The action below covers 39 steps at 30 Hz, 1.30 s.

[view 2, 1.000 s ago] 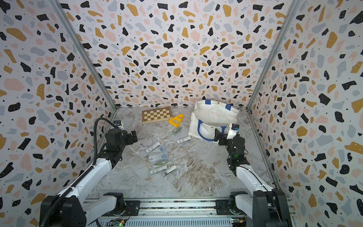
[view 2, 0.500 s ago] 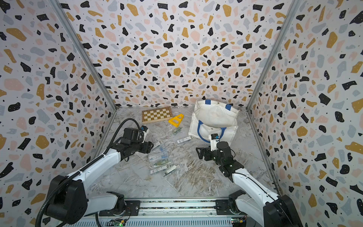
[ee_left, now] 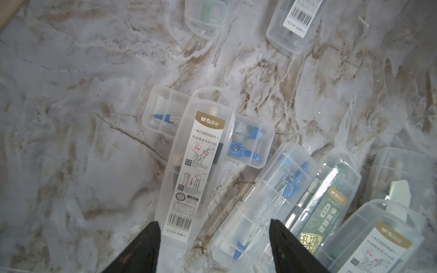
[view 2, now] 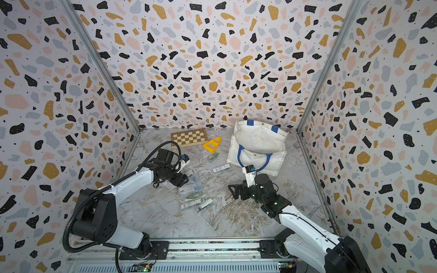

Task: Put the compass set into the canvas bag
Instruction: Pick up the compass set at the center of the board.

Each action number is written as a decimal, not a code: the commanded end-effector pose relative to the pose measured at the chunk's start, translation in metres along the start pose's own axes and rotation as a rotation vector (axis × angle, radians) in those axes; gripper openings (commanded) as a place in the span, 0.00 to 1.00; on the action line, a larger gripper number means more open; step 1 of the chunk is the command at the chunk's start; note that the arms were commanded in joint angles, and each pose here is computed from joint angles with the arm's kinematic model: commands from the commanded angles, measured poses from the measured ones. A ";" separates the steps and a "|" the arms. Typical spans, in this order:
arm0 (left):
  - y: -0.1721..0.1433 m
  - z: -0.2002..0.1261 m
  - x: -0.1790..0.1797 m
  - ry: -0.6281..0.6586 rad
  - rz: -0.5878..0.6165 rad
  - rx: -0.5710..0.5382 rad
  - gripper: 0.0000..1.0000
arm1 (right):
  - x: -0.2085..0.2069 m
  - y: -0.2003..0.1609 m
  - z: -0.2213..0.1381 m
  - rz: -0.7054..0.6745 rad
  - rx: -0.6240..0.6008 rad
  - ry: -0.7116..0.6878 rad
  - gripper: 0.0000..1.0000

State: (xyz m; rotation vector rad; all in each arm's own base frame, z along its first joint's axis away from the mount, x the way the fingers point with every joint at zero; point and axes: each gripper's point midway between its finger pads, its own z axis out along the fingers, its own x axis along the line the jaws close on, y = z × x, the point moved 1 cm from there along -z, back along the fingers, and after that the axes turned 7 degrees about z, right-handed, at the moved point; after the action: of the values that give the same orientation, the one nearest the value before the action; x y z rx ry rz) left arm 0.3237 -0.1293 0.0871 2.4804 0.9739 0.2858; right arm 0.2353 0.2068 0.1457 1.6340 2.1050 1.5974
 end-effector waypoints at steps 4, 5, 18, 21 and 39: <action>-0.001 0.017 0.013 0.028 0.085 0.061 0.72 | 0.010 -0.007 0.010 -0.016 0.034 0.017 0.99; 0.000 0.019 0.014 0.031 0.087 0.062 0.72 | 0.012 -0.007 0.011 -0.021 0.035 0.022 0.99; 0.000 0.049 0.027 0.023 0.132 0.125 0.68 | 0.031 -0.010 0.034 -0.070 0.077 0.049 0.99; -0.003 0.053 0.026 0.008 0.133 0.137 0.61 | 0.033 -0.009 0.037 -0.079 0.083 0.049 0.99; 0.075 -0.030 -0.026 0.077 0.201 -0.248 0.25 | 0.088 0.040 0.036 0.002 0.128 0.204 0.97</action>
State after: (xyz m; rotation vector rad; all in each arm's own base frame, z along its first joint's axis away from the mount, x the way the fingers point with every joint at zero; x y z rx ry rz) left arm 0.3383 -0.1647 0.1237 2.4700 0.6945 0.4569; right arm 0.2449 0.2835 0.1797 1.5436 2.3083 1.6649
